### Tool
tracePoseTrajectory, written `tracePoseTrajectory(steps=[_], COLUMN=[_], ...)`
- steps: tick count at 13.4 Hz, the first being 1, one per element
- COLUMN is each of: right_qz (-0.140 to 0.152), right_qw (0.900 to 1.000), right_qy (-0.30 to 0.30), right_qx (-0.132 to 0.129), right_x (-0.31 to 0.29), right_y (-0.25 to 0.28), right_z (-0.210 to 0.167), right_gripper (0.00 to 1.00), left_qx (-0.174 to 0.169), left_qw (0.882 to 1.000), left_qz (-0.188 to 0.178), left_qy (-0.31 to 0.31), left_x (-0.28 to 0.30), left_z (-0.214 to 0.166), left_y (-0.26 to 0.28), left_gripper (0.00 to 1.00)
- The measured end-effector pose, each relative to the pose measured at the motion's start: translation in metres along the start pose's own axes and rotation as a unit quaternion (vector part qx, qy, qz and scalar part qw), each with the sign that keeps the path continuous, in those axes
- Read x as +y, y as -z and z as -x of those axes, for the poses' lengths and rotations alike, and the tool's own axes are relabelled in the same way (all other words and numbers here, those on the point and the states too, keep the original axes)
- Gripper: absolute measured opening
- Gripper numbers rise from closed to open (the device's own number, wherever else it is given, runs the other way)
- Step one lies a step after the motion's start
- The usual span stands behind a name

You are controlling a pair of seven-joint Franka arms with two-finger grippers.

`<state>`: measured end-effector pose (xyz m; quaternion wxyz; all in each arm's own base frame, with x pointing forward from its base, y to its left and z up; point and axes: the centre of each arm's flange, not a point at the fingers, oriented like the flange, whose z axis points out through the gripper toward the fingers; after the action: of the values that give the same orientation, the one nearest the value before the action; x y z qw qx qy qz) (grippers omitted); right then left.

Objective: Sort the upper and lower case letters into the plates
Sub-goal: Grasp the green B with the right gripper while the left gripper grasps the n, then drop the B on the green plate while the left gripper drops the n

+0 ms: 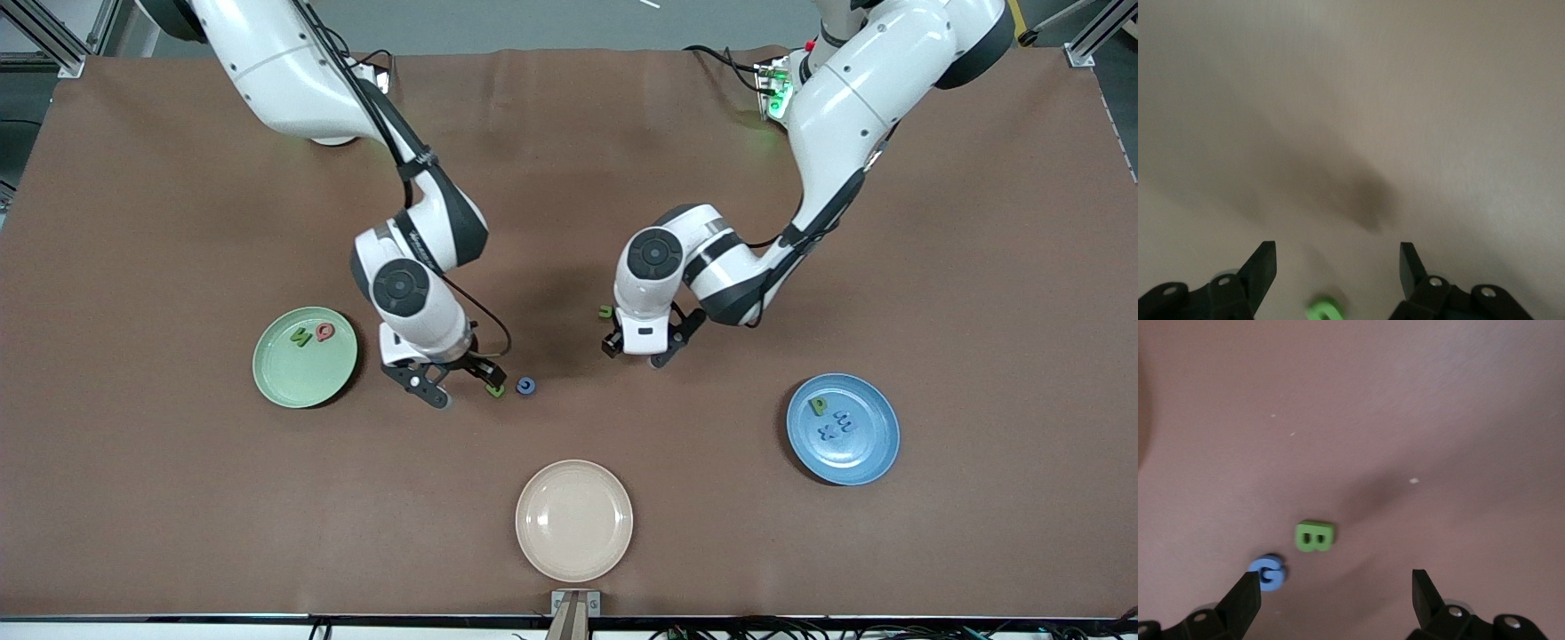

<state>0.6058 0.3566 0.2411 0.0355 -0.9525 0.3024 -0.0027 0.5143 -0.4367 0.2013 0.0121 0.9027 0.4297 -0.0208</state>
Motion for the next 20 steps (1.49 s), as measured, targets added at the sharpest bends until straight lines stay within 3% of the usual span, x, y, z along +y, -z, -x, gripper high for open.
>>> tracePoseTrajectory(steps=[5, 7, 8, 9, 10, 11, 15, 16, 18, 20], right_qz=[0.007, 0.01, 0.011, 0.011, 0.011, 0.011, 0.017, 0.018, 0.021, 0.025], right_qw=[0.999, 0.999, 0.999, 0.999, 0.999, 1.0, 1.0, 1.0, 1.0, 0.999], right_qy=[-0.037, -0.036, -0.034, -0.032, -0.03, -0.029, -0.02, -0.019, -0.017, -0.015], right_qx=[-0.001, -0.003, -0.003, -0.003, -0.003, -0.003, 0.011, 0.013, 0.014, 0.015], right_x=[-0.019, -0.02, -0.021, -0.022, -0.024, -0.024, -0.022, -0.022, -0.021, -0.02], right_y=[-0.047, -0.057, -0.058, -0.058, -0.058, -0.058, -0.058, -0.058, -0.059, -0.064], right_z=[-0.007, -0.005, -0.003, 0.0, 0.004, 0.006, 0.001, 0.001, 0.0, 0.001], right_gripper=[0.98, 0.88, 0.88, 0.81, 0.81, 0.74, 0.7, 0.7, 0.66, 0.6], left_qx=[-0.005, -0.005, -0.005, -0.005, -0.007, -0.009, -0.012, -0.013, -0.011, 0.0], left_qw=[0.997, 0.996, 0.996, 0.996, 0.996, 0.996, 0.996, 0.996, 0.996, 0.997], left_qz=[-0.018, -0.02, -0.02, -0.019, -0.017, -0.015, -0.011, -0.009, -0.006, 0.008], left_qy=[0.075, 0.086, 0.087, 0.089, 0.09, 0.09, 0.091, 0.091, 0.086, 0.07], left_x=[-0.012, -0.014, -0.015, -0.015, -0.015, -0.014, -0.014, -0.013, -0.01, 0.002], left_z=[0.032, 0.039, 0.043, 0.045, 0.047, 0.047, 0.046, 0.045, 0.039, 0.005], left_y=[-0.022, -0.024, -0.025, -0.025, -0.025, -0.026, -0.028, -0.027, -0.025, -0.009], left_gripper=[0.76, 0.7, 0.63, 0.63, 0.56, 0.44, 0.36, 0.26, 0.26, 0.26])
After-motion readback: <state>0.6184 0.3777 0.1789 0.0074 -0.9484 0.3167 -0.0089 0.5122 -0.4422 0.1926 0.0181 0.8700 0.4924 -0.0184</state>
